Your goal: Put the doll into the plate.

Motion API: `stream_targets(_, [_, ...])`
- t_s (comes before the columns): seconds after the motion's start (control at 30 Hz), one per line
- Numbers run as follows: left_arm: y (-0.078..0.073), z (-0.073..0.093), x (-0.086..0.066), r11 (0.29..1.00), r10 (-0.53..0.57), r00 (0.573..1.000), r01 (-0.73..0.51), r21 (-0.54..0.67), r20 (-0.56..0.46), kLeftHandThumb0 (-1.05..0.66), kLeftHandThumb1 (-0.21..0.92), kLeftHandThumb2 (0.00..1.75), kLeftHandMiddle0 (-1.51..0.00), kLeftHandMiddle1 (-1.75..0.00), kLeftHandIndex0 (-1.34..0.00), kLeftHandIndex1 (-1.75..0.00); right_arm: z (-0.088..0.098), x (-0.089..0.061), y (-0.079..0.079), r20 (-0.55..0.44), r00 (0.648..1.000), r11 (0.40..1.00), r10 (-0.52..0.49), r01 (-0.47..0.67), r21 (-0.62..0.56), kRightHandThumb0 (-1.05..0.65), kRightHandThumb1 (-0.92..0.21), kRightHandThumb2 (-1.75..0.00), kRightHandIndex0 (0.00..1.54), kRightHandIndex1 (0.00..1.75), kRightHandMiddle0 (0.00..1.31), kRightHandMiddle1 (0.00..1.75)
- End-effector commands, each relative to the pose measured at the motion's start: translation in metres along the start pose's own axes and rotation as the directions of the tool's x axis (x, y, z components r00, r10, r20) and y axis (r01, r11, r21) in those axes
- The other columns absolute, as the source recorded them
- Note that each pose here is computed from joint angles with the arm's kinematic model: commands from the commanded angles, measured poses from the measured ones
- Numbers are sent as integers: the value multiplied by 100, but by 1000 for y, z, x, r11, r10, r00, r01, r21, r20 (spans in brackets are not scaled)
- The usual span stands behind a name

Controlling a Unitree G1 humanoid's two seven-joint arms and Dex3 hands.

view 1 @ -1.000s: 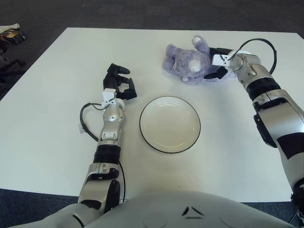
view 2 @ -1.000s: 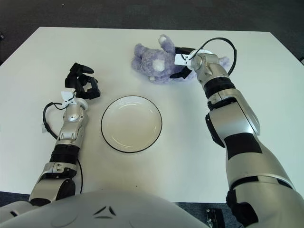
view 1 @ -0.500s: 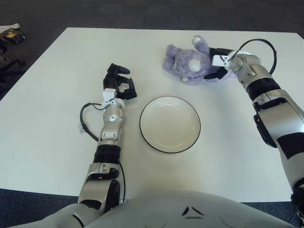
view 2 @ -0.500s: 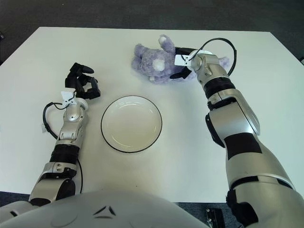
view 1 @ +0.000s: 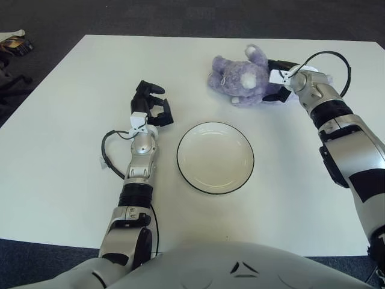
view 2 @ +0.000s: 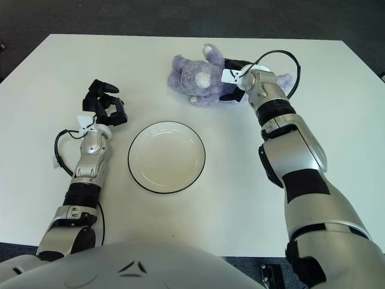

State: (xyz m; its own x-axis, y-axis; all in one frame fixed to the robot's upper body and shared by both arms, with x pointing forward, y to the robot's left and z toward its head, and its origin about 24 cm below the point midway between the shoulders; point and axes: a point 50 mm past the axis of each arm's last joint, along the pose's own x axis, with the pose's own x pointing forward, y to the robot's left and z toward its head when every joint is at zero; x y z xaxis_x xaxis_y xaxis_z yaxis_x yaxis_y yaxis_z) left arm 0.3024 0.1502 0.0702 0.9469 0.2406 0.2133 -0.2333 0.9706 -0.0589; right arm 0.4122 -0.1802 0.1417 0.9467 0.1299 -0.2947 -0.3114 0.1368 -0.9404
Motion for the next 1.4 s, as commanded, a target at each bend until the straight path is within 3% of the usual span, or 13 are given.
stream_targets(0.0, [5, -18, -12, 1000, 12, 997, -11, 13, -76, -1, 21, 144, -57, -175, -56, -175, -4, 0, 10, -17, 1000, 1000, 3, -3, -8, 6, 4, -141, 11, 126, 0, 134])
stream_targets(0.43, [6, -18, -12, 1000, 10, 997, -8, 28, -73, -1, 22, 144, -57, -175, -55, -175, -7, 0, 9, -44, 998, 998, -45, 43, -50, 15, 0, -148, 11, 142, 0, 169])
stream_targets(0.7, [6, -18, -12, 1000, 12, 997, -11, 19, -76, -1, 22, 144, -57, -175, -56, -175, -8, -1, 9, -60, 995, 997, -81, 81, 3, 23, -4, -148, 25, 154, 39, 174])
stream_targets(0.8, [6, -18, -12, 1000, 13, 997, -12, 17, -76, -1, 22, 144, -57, -175, -56, -175, -9, -1, 9, -67, 993, 994, -96, 100, 44, 39, -24, -131, 50, 163, 63, 175])
stream_targets(0.9, [6, -18, -12, 1000, 13, 997, -12, 21, -77, -1, 22, 144, -57, -175, -56, -175, -11, -2, 9, -78, 991, 989, -109, 116, 94, 46, -25, -136, 61, 170, 76, 175])
stream_targets(1.17, [6, -18, -12, 1000, 10, 997, -8, 30, -75, -1, 22, 144, -57, -175, -55, -175, -14, -2, 10, -114, 984, 964, -137, 159, 212, 52, -20, -146, 70, 174, 88, 175])
stream_targets(1.37, [6, -18, -12, 999, 5, 997, -3, 34, -71, -1, 22, 144, -57, -175, -55, -175, -16, -3, 10, -125, 981, 956, -152, 177, 234, 54, -16, -151, 74, 175, 95, 175])
